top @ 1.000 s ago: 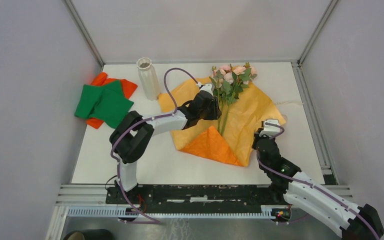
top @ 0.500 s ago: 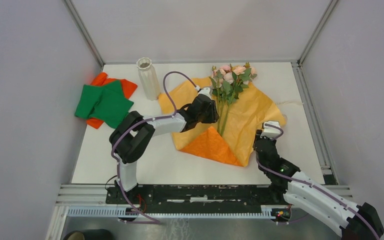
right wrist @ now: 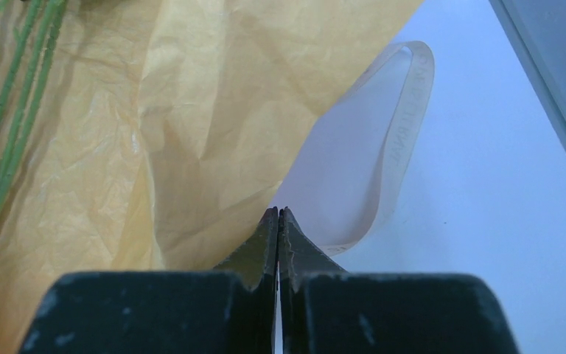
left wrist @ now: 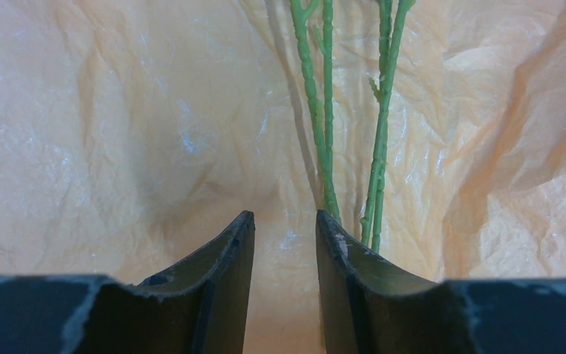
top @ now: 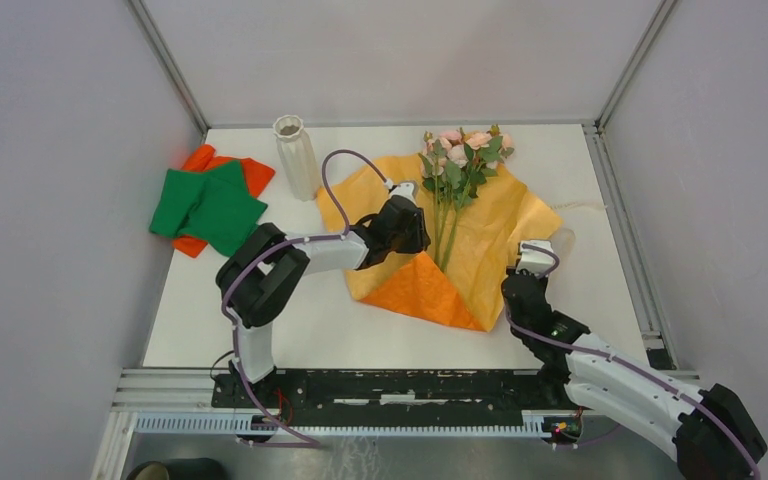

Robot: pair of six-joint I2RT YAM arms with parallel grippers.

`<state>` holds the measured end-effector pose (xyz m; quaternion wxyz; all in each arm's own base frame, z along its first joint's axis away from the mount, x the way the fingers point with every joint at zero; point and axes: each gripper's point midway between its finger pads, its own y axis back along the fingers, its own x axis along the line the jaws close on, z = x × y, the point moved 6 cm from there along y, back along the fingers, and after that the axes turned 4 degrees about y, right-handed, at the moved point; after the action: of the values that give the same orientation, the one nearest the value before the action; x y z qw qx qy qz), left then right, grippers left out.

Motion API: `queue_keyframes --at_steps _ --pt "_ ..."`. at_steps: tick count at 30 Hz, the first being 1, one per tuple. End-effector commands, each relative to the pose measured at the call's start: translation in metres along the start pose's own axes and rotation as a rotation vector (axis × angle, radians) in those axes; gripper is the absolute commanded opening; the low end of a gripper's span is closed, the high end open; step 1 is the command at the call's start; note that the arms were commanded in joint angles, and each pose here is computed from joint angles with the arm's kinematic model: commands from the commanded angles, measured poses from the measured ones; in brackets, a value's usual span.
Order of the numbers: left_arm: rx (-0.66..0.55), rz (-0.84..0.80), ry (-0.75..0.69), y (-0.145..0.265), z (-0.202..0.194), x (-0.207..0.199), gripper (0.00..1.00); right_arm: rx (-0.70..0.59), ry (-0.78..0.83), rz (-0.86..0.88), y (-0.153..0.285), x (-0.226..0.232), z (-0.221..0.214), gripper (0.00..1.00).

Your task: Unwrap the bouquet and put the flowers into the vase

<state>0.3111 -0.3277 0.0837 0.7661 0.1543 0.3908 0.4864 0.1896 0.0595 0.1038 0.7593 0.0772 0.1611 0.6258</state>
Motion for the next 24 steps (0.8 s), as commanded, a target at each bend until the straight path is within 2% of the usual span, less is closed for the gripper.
queue_keyframes --at_steps 1,14,24 --pt "-0.075 -0.033 0.038 0.011 0.018 -0.005 0.43 -0.017 -0.017 -0.072 -0.01 -0.006 0.014 0.0" --pt "-0.09 -0.026 0.04 0.018 0.024 0.001 0.43 0.101 -0.006 -0.101 -0.059 -0.01 0.024 0.0" --pt "-0.111 -0.043 0.052 0.024 0.031 -0.001 0.42 0.07 -0.013 -0.056 -0.057 -0.008 0.029 0.0"
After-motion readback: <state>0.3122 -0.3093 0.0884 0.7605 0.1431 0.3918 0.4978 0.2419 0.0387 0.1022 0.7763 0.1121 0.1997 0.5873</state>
